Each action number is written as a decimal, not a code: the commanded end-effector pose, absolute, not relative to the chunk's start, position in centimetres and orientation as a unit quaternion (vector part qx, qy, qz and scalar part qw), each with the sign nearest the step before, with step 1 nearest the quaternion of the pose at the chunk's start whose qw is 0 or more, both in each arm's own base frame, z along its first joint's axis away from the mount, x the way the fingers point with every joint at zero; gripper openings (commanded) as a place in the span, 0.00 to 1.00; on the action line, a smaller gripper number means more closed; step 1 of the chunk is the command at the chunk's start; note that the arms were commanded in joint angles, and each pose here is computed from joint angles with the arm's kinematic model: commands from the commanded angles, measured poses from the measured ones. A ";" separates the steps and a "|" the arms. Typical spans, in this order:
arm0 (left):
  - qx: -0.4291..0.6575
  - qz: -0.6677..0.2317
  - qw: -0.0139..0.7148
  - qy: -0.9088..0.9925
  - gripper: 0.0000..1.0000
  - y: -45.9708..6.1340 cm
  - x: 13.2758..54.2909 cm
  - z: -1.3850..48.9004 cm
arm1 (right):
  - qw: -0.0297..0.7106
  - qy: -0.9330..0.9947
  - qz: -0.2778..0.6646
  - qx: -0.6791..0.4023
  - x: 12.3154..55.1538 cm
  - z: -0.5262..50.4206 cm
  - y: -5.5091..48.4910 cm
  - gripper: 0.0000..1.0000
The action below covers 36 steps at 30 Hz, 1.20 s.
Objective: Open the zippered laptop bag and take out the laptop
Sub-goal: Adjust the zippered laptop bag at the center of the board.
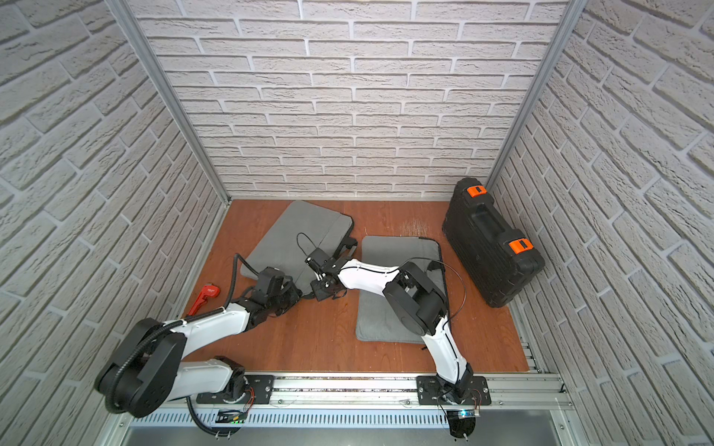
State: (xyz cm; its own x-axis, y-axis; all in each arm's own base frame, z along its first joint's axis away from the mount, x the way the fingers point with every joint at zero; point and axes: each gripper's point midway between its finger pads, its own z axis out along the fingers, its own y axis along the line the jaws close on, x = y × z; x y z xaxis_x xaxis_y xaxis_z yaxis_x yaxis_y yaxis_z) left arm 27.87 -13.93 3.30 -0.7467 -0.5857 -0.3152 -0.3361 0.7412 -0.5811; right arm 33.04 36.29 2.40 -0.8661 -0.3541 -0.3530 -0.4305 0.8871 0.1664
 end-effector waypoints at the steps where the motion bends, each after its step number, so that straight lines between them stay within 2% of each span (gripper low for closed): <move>1: -0.271 -0.150 0.206 0.928 0.00 -9.8 24.5 -0.1 | 0.188 0.971 0.008 -0.148 37.1 2.0 29.8 0.06; 23: -0.286 -0.130 0.208 0.926 0.00 -7.2 23.1 0.3 | 0.212 0.968 -0.019 -0.133 39.8 3.1 27.7 0.06; 36: -0.316 -0.139 0.245 0.906 0.00 -5.4 25.6 1.6 | 0.199 0.971 0.011 -0.132 39.3 2.5 28.5 0.06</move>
State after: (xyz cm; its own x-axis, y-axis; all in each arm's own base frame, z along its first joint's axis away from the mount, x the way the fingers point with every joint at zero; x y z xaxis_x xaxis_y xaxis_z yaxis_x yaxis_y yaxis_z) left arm 26.16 -9.66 3.27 -0.7372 -0.6031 -0.3048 -0.3859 0.7460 -0.5428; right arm 37.15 34.25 3.39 -0.8565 -0.3095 -0.4132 -0.3859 0.9154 0.1143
